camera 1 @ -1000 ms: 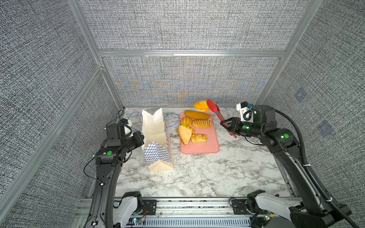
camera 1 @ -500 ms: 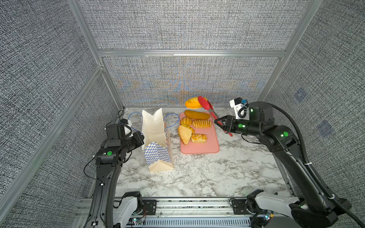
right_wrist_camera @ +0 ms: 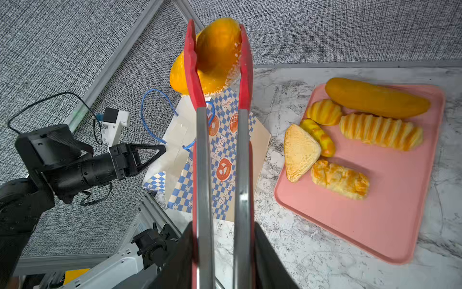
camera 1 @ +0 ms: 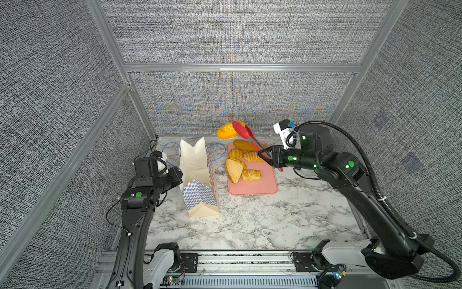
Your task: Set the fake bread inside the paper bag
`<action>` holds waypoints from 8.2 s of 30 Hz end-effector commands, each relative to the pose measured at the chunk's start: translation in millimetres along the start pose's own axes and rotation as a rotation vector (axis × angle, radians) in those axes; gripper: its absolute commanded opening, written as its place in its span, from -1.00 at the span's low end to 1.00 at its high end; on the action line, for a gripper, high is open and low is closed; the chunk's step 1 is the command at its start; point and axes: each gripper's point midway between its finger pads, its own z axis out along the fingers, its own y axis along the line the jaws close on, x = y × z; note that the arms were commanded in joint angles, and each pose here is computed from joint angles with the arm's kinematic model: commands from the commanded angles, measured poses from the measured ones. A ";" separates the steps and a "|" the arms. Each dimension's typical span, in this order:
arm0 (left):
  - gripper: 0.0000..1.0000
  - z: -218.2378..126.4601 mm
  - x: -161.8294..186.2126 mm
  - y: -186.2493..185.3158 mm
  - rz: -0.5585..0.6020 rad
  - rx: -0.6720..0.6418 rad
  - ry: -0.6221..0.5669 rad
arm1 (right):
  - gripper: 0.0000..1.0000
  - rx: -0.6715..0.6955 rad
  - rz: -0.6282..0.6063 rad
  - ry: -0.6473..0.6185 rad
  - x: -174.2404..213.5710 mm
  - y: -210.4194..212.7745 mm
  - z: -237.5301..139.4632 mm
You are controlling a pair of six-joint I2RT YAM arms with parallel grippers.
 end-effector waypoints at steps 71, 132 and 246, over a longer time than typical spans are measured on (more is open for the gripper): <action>-0.94 -1.2 0.9 -1.3 -0.003 0.009 -0.005 | -0.08 0.157 -0.504 0.231 40.7 67.3 113.4; -0.93 4.9 -3.1 -4.1 -0.004 0.025 0.005 | -0.06 0.380 0.008 0.129 44.6 -117.6 27.8; -0.93 13.7 3.7 3.9 -0.011 0.009 0.024 | -0.27 0.464 0.319 0.413 138.9 -234.7 139.8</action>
